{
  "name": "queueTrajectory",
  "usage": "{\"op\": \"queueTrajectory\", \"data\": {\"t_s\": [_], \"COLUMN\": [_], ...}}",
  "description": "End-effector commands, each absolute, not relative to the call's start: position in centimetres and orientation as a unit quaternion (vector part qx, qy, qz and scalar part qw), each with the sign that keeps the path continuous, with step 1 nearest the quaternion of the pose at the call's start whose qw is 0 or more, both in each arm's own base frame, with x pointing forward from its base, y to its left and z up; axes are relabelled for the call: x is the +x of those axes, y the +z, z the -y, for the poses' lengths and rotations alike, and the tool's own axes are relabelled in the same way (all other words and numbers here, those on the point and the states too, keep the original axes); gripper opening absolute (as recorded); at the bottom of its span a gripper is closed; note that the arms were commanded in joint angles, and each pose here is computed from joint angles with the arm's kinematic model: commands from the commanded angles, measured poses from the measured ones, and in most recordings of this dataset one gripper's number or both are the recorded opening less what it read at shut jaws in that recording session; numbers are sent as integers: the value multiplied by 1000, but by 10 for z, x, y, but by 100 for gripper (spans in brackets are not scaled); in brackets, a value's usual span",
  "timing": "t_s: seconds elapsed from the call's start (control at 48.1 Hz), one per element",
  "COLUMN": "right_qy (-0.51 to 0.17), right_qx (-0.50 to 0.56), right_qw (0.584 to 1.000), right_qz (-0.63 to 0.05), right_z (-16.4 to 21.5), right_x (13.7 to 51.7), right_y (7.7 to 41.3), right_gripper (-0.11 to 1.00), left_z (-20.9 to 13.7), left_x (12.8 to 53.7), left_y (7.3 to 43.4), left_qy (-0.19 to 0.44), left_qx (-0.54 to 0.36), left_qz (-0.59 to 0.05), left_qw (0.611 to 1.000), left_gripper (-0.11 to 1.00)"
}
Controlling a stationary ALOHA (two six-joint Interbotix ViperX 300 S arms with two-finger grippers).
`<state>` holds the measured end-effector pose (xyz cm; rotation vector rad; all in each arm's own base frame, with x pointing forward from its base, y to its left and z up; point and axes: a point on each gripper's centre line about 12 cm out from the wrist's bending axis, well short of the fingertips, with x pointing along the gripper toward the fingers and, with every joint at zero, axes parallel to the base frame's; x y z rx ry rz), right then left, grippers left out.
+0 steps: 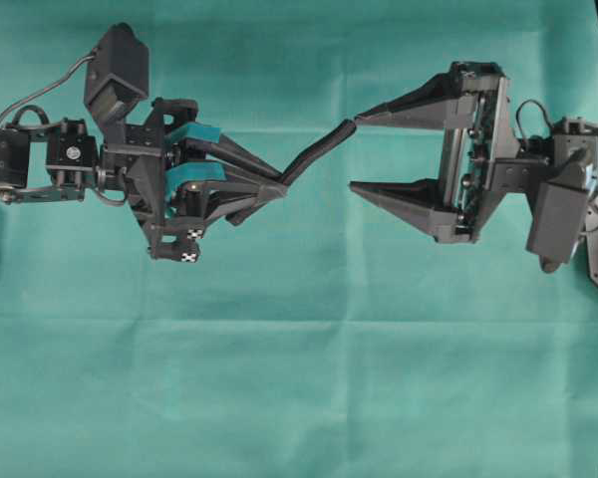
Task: Peel off the Velcro with your right arm.
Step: 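Move the open right gripper toward the strap's raised free end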
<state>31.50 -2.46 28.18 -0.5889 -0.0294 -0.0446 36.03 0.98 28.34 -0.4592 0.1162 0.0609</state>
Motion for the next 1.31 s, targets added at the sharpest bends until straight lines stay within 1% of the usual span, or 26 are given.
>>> {"op": "queueTrajectory", "data": {"t_s": [0.0, 0.457, 0.541, 0.645, 0.707, 0.749, 0.977, 1.102, 1.206, 1.289], "right_qy": [-27, -25, -25, -24, -23, -23, -20, -20, -20, -20], "right_qx": [-290, -289, -289, -289, -289, -289, -288, -288, -288, -288], "right_qw": [956, 957, 957, 957, 957, 957, 957, 957, 957, 957], "right_qz": [33, 29, 27, 27, 25, 25, 25, 21, 21, 21], "right_z": [25, 25, 25, 24, 24, 24, 23, 23, 23, 23], "right_x": [319, 319, 319, 318, 318, 318, 318, 319, 319, 319], "right_y": [293, 288, 287, 286, 285, 285, 284, 282, 281, 281], "right_gripper": [81, 80, 73, 53, 46, 45, 43, 40, 32, 20], "left_z": [-10, -12, -12, -12, -12, -12, -12, -12, -12, -12], "left_x": [359, 359, 359, 359, 359, 359, 359, 359, 359, 359], "left_y": [295, 296, 297, 297, 297, 296, 296, 297, 297, 297], "left_qy": [27, 28, 28, 28, 28, 28, 28, 28, 28, 28], "left_qx": [-228, -228, -229, -230, -231, -232, -233, -234, -234, -234], "left_qz": [-38, -35, -34, -34, -34, -34, -34, -33, -33, -33], "left_qw": [973, 973, 972, 972, 972, 972, 971, 971, 971, 971], "left_gripper": [10, 10, 10, 10, 10, 10, 10, 10, 10, 10]}}
